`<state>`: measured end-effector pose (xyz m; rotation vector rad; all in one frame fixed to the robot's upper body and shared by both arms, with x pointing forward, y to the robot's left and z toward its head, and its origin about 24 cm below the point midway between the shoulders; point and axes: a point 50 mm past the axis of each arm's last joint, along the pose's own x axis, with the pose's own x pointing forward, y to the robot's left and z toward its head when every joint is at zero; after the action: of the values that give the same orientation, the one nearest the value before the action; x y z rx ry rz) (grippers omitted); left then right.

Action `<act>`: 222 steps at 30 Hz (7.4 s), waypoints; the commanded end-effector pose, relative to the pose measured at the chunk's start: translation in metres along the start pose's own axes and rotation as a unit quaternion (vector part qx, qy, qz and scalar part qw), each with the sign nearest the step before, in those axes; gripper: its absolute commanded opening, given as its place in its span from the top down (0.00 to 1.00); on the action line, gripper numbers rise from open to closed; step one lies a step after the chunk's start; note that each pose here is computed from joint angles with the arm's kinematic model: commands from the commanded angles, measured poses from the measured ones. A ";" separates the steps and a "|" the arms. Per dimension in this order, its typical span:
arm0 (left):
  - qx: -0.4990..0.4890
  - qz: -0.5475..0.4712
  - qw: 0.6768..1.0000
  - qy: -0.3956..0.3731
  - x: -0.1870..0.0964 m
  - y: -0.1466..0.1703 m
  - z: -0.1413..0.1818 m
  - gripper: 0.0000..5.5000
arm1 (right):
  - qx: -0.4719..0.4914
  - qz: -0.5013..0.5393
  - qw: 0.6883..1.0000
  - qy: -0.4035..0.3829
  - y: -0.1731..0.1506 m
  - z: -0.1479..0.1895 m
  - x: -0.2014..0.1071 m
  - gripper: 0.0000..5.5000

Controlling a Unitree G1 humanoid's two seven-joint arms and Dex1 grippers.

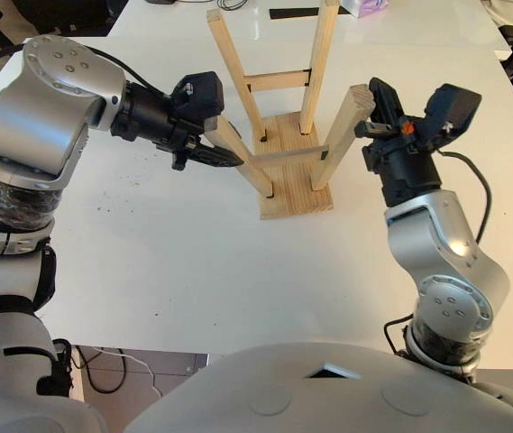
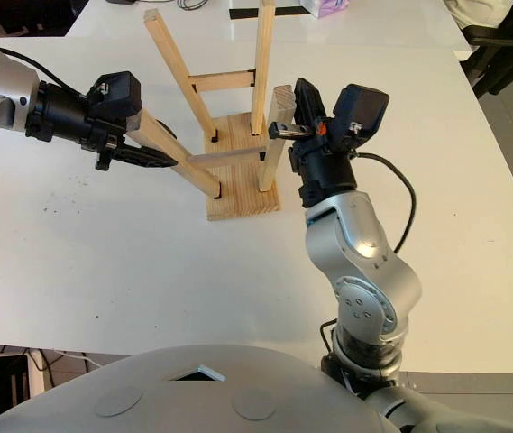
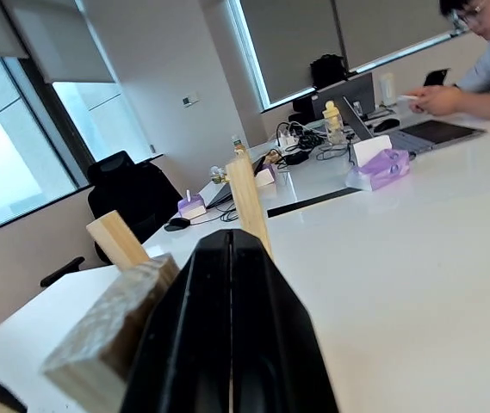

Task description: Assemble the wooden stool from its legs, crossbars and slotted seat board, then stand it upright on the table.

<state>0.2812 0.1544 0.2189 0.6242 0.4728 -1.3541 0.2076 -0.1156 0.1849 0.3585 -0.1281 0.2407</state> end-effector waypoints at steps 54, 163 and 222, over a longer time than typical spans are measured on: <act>-0.301 0.425 0.816 -0.252 -0.009 -0.068 -0.103 0.47 | -0.131 0.007 0.986 0.105 -0.091 -0.027 0.034 1.00; -0.261 0.535 0.667 -0.447 -0.021 -0.044 0.020 1.00 | -0.063 0.092 0.992 -0.052 0.006 0.054 0.062 1.00; -0.389 0.407 0.774 -0.290 0.064 -0.041 -0.022 1.00 | -0.071 0.167 0.975 0.126 0.004 -0.037 0.073 1.00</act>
<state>0.2555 0.1217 0.2096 -0.2869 -0.1100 -0.3798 0.2870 -0.0873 0.2067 0.1738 -0.1372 0.5957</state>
